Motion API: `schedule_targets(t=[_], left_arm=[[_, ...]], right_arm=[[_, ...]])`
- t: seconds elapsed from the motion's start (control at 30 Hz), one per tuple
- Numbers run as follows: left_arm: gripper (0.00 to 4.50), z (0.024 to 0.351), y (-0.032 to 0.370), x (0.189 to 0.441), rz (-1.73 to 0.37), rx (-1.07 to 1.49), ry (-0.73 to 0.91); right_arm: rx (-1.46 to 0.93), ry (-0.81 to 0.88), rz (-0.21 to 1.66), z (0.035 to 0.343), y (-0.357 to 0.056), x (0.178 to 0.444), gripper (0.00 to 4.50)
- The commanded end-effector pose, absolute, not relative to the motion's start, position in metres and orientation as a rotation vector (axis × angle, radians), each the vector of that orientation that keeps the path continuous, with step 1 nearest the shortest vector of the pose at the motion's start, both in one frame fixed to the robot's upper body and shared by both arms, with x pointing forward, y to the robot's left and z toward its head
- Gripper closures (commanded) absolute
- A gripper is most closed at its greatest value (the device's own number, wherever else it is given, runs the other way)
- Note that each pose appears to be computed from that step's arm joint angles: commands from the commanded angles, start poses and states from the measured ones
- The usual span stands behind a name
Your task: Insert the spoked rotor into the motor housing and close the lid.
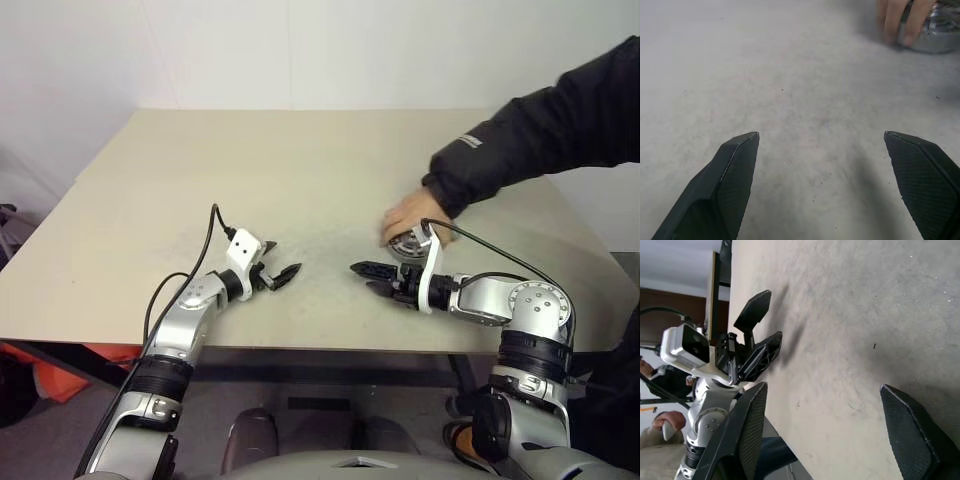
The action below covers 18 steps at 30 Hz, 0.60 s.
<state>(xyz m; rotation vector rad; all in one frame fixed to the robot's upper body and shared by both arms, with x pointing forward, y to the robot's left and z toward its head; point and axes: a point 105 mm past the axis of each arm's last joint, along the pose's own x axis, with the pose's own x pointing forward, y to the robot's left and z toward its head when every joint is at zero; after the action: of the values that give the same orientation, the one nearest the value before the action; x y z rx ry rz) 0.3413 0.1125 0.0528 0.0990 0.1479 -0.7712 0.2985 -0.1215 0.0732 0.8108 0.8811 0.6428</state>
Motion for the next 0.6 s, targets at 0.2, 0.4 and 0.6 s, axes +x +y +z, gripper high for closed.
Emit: schedule_targets(t=[0.2, 0.4, 0.6], left_arm=[[0.25, 0.066, 0.114, 0.344, -0.758, 0.118, 0.091], [0.25, 0.067, 0.115, 0.345, -0.754, 0.117, 0.088], [0.25, 0.068, 0.113, 0.347, -0.755, 0.117, 0.083]], right_arm=[[0.541, 0.686, 0.710, 0.098, -0.119, 0.311, 0.46], [0.022, 0.353, 0.834, 0.127, -0.117, 0.329, 0.46], [-0.566, 0.176, 0.905, 0.139, -0.140, 0.347, 0.46]])
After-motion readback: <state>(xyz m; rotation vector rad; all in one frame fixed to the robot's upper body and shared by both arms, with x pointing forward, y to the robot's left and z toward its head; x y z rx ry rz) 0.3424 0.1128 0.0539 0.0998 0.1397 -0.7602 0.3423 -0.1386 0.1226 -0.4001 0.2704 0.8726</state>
